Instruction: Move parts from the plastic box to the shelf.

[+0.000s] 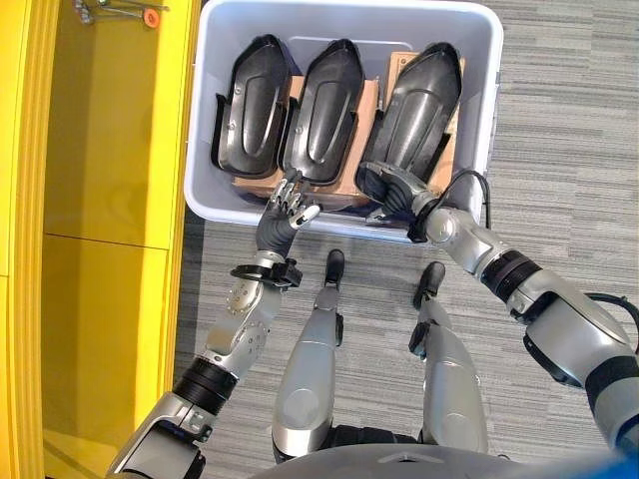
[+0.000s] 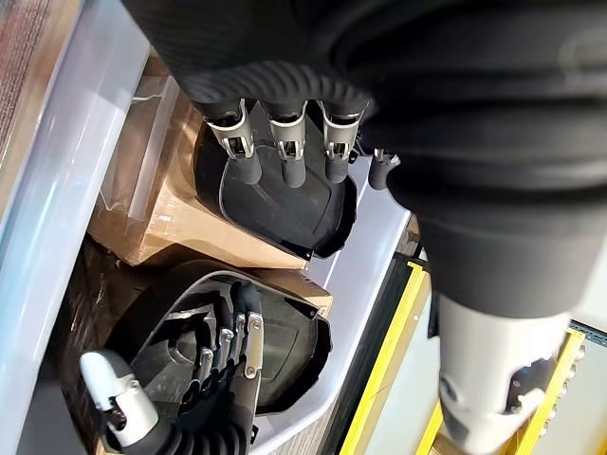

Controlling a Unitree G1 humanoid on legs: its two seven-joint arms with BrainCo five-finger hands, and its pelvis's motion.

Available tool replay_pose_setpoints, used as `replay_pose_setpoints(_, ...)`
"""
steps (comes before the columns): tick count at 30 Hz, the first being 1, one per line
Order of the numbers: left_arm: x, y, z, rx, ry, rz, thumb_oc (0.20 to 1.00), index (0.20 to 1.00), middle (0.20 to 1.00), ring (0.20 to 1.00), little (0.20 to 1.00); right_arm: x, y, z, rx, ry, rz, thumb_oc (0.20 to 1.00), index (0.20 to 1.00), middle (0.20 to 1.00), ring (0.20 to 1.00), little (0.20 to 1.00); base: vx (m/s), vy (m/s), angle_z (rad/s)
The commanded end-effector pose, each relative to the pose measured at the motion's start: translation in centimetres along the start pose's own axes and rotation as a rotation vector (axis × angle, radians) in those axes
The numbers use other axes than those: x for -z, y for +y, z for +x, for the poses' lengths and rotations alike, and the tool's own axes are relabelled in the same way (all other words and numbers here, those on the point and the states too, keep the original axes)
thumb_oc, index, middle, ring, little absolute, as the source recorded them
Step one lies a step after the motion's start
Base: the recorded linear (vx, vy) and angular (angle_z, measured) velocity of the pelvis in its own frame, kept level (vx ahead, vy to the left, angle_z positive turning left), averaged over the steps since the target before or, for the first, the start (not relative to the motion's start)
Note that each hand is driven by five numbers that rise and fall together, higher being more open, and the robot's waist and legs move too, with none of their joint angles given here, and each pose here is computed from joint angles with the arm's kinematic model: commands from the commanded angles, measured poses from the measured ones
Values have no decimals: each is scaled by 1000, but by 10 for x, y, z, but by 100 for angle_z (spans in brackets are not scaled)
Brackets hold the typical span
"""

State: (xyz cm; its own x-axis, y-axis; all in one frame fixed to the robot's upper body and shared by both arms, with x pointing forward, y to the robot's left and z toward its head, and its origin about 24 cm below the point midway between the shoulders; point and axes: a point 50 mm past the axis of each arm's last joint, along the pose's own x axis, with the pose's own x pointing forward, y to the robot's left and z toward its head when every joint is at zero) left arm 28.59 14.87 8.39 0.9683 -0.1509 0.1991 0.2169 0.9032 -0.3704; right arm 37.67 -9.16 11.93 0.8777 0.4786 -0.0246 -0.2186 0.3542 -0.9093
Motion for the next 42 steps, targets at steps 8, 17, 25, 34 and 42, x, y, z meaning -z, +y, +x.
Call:
replay_pose_setpoints(8,-25,5,-8,36,-119,51,1000,1000,1000,1000,1000,-11,-26,-17,24,-139,-58,1000,1000,1000,1000,1000,0,0,0)
replay_pose_setpoints(17,-31,13,-13,12,-132,49,1000,1000,1000,1000,1000,-14,-108,-62,321,-253,33,1000,1000,1000,1000,1000,0,0,0)
replay_pose_setpoints(25,-34,19,-19,-14,-136,57,1000,1000,1000,1000,1000,-25,-134,-99,533,-378,135,1000,1000,1000,1000,1000,3,0,-1)
replay_pose_setpoints(34,-28,18,-17,-55,-127,44,1000,1000,1000,1000,1000,-32,-90,-87,620,-411,515,1000,1000,1000,1000,1000,6,0,-3)
replay_pose_setpoints(42,-22,16,-14,-97,-118,32,1000,1000,1000,1000,1000,-44,-56,-68,590,-387,732,1000,1000,1000,1000,1000,-1,1,-1)
